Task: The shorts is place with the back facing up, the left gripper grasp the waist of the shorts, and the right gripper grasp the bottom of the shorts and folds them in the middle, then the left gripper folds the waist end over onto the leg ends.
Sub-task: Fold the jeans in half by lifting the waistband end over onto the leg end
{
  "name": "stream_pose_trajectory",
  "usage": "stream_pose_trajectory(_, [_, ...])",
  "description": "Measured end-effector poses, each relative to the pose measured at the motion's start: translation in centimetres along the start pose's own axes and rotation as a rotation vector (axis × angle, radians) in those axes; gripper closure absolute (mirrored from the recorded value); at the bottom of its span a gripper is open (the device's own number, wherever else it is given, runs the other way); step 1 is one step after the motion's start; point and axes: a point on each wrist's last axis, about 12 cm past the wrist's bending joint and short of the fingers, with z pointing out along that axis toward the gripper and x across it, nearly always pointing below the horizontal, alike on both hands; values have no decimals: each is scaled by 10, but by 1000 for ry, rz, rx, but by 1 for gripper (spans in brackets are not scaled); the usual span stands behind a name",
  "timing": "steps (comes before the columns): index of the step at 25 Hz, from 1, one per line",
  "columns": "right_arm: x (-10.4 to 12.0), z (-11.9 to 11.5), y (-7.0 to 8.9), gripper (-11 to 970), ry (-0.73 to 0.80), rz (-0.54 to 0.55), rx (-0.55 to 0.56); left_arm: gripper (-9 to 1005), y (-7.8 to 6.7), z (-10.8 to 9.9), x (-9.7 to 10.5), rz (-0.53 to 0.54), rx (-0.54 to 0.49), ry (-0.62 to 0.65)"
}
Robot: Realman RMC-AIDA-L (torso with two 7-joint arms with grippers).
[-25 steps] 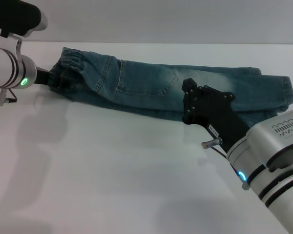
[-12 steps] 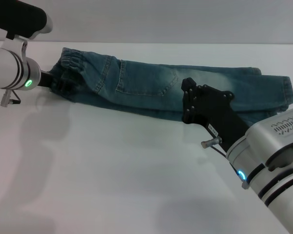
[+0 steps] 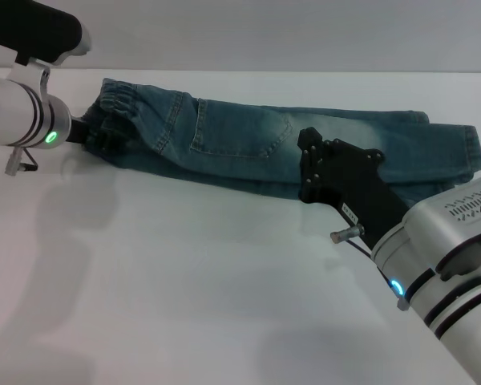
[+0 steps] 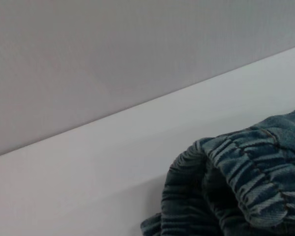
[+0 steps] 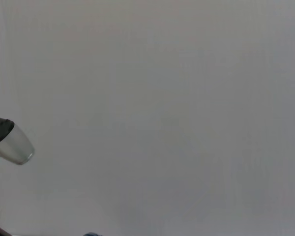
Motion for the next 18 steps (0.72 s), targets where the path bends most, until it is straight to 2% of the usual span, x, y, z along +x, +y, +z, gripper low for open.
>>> stream_pose_trajectory(18, [-1,2,-1,961,7,-4,-6,347,-4,5,-1,16,7,21])
